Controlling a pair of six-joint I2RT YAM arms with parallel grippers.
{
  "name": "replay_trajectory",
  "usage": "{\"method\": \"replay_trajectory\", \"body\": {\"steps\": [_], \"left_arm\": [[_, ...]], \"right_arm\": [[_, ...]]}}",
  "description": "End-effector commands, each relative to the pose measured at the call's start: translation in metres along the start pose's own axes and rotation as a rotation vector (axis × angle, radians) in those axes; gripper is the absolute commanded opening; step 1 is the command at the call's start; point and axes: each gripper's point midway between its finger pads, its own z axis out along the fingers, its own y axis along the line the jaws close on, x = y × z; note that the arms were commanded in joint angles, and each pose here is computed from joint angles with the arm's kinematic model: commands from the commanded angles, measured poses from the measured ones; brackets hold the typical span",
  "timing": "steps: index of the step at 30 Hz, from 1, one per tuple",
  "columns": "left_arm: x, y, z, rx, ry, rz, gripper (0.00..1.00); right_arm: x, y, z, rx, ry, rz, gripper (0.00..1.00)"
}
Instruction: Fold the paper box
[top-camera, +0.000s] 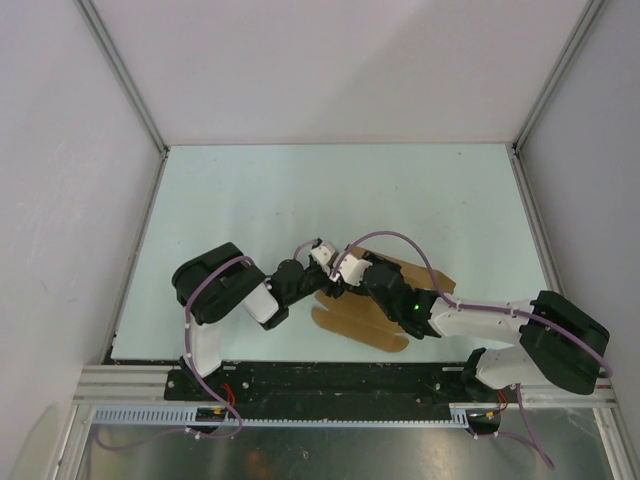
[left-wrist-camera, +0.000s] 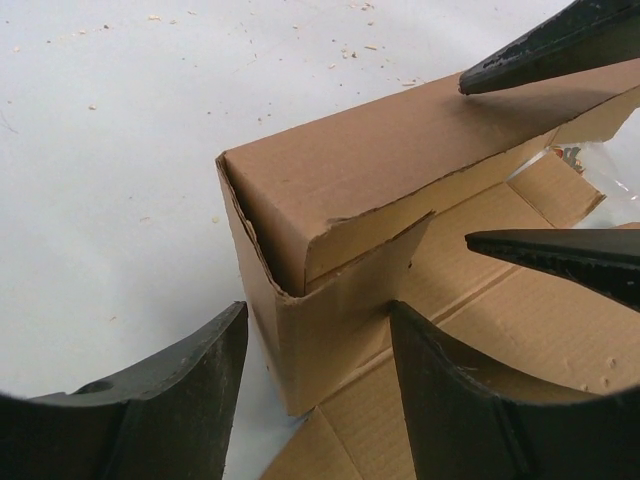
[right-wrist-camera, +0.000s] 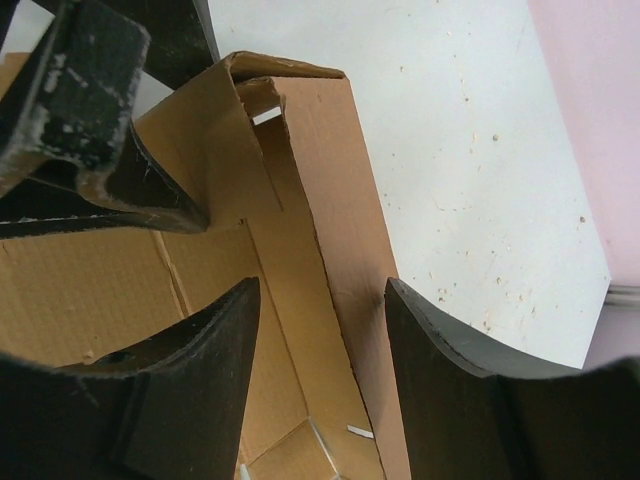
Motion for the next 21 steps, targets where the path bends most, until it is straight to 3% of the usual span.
{"method": "replay_trajectory", "body": {"steps": [1, 12, 21], "left_arm": [[-0.076, -0.004, 0.006, 0.014, -0.295, 0.041, 0.62], [-0.077, 0.001, 0.008, -0.013, -0.302, 0.013, 0.38], [-0.075, 0.003, 0.008, -0.024, -0.296, -0.005, 0.40]], "right_arm": [[-0.012, -0.011, -0.003, 0.042, -0.046, 0.044, 0.58], [-0.009, 0.003, -0.005, -0.025, -0.041, 0.061, 0.57], [-0.009, 0.015, -0.008, -0.088, -0.046, 0.082, 0.55]]}}
